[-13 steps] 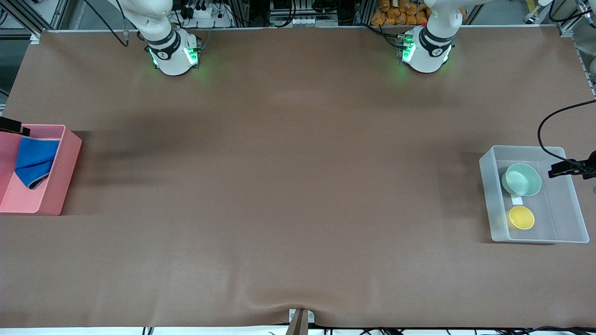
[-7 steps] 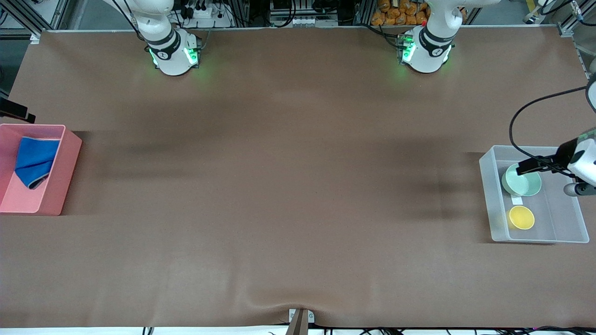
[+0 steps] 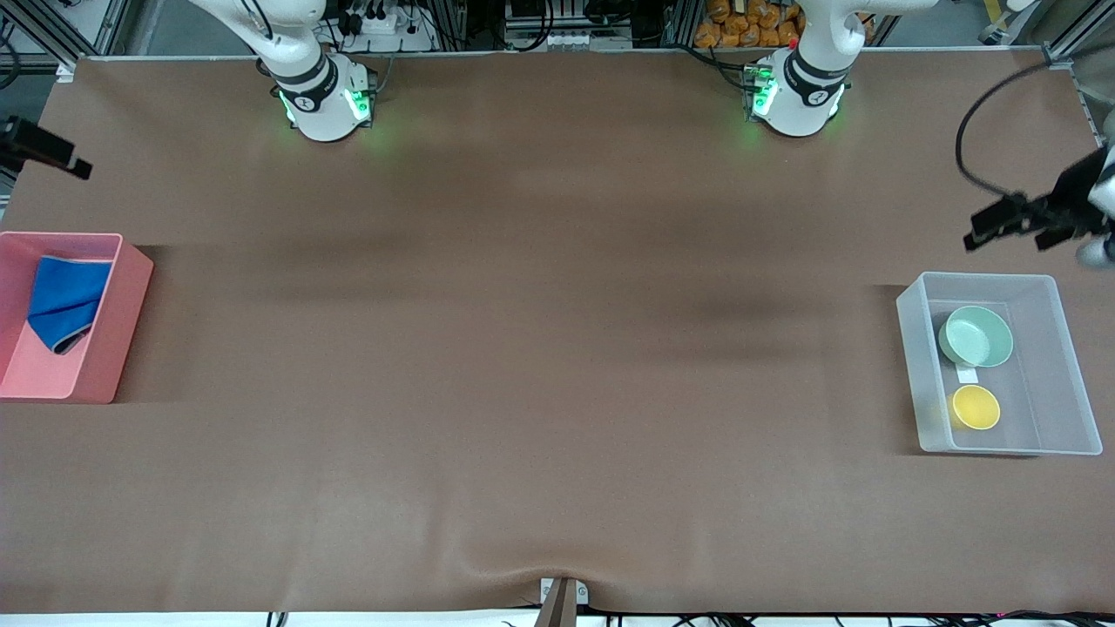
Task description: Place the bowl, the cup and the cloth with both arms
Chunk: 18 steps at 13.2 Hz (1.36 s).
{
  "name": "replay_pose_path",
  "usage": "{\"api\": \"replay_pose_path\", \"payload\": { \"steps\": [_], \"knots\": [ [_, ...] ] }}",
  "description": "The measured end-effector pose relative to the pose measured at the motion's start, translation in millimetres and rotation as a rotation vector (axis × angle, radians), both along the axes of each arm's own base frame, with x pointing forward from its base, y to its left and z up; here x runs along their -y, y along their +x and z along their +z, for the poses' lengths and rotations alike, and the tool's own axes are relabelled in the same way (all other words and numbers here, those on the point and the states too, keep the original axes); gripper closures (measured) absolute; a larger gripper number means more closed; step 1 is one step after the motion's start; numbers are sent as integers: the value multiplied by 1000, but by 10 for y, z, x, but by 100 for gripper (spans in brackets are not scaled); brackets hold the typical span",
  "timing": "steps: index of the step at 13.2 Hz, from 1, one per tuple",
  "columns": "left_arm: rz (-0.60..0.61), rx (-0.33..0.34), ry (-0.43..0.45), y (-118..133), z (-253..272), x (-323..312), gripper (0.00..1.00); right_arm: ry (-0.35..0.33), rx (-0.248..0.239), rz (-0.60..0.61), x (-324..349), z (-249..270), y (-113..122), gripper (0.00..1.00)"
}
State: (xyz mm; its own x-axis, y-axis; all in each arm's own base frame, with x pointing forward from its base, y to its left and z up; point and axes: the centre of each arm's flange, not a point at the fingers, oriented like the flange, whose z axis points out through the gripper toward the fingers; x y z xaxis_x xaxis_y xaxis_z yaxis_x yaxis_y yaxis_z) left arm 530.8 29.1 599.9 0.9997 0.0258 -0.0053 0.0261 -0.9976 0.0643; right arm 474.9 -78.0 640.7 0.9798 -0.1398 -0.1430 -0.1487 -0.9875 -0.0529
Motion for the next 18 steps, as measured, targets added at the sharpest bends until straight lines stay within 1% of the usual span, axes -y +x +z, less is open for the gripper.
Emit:
{"api": "replay_pose_path", "payload": {
  "steps": [1, 2, 3, 5, 6, 8, 10, 11, 12, 14, 18],
  "knots": [
    [-1, 14, -3, -87, 95, -9, 0, -7, -3, 17, -101, 62, -51, 0],
    [-2, 25, -3, -106, 148, -11, 0, -13, -3, 27, -148, 120, -101, 0],
    [-5, 35, -1, -74, 169, 3, 0, -19, -1, 32, -163, 187, -144, 0],
    [-16, 53, 12, 85, 199, 77, 0, -16, 11, 23, -92, 300, -178, 0],
    [-27, 60, 29, 171, 219, 130, 0, -14, 18, 12, -21, 324, -156, 0],
    [-48, 70, 45, 274, 246, 248, 0, -13, 23, -8, 108, 297, 13, 0],
    [-48, 73, 46, 287, 265, 256, 0, -13, 5, -6, 126, 178, 203, 0],
    [-41, 74, 46, 285, 279, 213, 0, -13, -9, 5, 77, 138, 245, 0],
    [-32, 76, 46, 283, 291, 166, 0, -14, -20, 21, -3, 117, 259, 0],
    [-22, 80, 47, 282, 317, 106, 0, -21, -27, 58, -198, 118, 273, 0],
    [-24, 85, 47, 274, 380, 119, 0, -32, -14, 89, -369, 216, 221, 0]
  ]
}}
